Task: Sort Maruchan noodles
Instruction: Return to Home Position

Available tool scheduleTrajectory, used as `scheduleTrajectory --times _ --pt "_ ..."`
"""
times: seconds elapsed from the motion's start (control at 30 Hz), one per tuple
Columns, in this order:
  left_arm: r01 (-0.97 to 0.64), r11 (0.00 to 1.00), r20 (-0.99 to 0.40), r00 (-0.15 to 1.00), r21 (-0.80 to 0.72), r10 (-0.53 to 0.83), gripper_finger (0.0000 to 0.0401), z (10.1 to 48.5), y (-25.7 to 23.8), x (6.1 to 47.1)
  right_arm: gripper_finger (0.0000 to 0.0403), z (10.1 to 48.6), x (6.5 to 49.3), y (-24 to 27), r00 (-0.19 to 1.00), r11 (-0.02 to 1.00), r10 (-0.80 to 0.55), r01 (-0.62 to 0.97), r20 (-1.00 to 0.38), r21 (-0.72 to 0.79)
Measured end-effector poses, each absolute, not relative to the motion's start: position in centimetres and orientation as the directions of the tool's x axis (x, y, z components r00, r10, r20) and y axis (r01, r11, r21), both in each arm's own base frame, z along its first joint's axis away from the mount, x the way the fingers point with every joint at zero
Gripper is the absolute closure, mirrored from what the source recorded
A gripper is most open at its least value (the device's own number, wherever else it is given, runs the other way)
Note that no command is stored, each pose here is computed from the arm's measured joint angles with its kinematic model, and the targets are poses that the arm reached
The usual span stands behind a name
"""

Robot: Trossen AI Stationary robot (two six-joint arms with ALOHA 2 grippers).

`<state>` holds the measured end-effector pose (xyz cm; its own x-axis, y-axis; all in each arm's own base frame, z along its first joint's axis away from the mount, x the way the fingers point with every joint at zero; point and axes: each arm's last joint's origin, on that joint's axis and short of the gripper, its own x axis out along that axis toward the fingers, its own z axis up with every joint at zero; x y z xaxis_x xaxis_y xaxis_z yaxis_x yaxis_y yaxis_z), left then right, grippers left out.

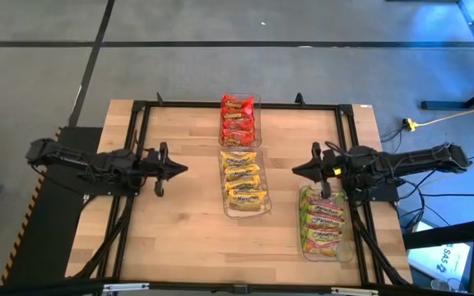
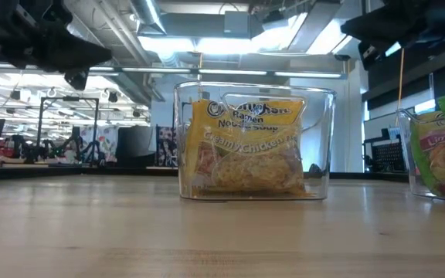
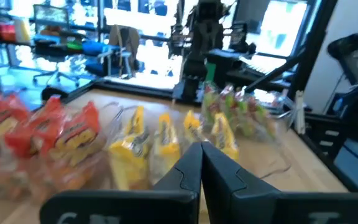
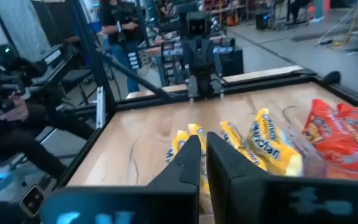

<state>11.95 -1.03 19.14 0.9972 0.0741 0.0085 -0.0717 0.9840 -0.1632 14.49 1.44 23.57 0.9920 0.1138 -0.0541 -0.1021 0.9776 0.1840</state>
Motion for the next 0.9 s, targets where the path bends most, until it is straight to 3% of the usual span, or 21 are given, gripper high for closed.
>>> scheduleTrajectory --times 0.5,0.9 --pt "-0.147 0.975 0.073 0.984 -0.167 0.161 0.04 19.0 -0.4 9.4 0.04 20.8 12.8 1.0 1.0 0.984 0.015 -0.019 0.021 0.178" --pt "-0.109 0.983 0.039 0.993 -0.147 0.116 0.0399 18.6 -0.5 9.2 0.04 18.0 10.8 0.6 0.992 0.98 -0.063 0.04 0.111 0.192"
